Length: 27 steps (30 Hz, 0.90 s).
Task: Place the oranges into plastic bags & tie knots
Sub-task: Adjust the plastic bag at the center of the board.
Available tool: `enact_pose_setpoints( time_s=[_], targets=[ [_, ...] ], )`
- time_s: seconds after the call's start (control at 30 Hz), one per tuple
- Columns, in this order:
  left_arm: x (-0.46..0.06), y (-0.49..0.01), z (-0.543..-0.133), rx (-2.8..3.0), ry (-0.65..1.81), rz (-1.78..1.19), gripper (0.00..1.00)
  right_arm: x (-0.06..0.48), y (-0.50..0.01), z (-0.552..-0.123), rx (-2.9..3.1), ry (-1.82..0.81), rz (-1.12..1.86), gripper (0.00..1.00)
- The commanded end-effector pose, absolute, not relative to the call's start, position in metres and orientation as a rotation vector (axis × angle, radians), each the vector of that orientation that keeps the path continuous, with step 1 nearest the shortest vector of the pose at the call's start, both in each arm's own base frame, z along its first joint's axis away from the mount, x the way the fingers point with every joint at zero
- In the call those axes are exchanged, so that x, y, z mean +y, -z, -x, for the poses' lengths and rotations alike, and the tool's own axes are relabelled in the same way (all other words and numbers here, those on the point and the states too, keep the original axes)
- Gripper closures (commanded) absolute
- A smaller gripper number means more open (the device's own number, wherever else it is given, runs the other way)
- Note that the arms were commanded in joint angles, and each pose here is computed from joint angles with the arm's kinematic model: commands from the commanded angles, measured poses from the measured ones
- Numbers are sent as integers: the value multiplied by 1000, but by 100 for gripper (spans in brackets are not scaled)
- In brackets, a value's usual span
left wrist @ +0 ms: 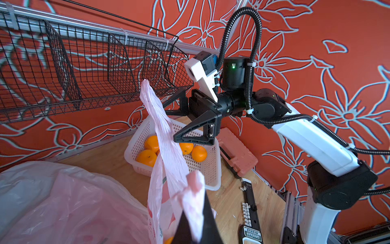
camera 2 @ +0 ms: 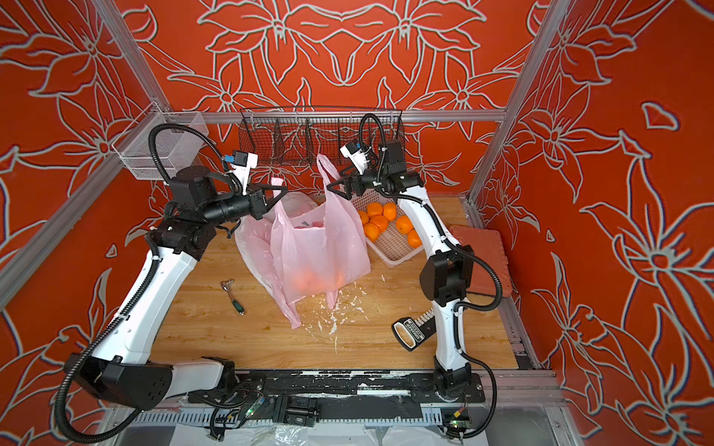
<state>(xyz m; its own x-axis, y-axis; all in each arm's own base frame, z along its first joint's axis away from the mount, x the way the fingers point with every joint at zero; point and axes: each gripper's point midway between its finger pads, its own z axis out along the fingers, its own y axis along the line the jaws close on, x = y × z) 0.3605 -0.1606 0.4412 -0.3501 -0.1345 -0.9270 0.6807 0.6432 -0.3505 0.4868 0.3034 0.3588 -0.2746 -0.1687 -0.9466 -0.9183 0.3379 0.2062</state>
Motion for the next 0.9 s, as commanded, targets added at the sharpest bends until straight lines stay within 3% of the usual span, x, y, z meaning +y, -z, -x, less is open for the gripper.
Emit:
enact_pose_setpoints(
  time_s=[0.0, 0.23, 0.43, 0.87],
  targets=[
    [-160, -450, -351, 1698, 897, -476, 100, 315, -366, -480, 1629, -1044, 1033, 1],
    [-160, -449, -352, 1700, 899, -475, 100, 327, -364, -470, 1632, -1048, 1058, 2],
    [-159, -450, -353, 1701, 893, -468, 100, 325, -357, -479, 1672, -984, 1024, 15],
    [-157, -448, -355, 1705, 889, -450, 100, 310, -363, -490, 1678, -807, 889, 25]
  ],
)
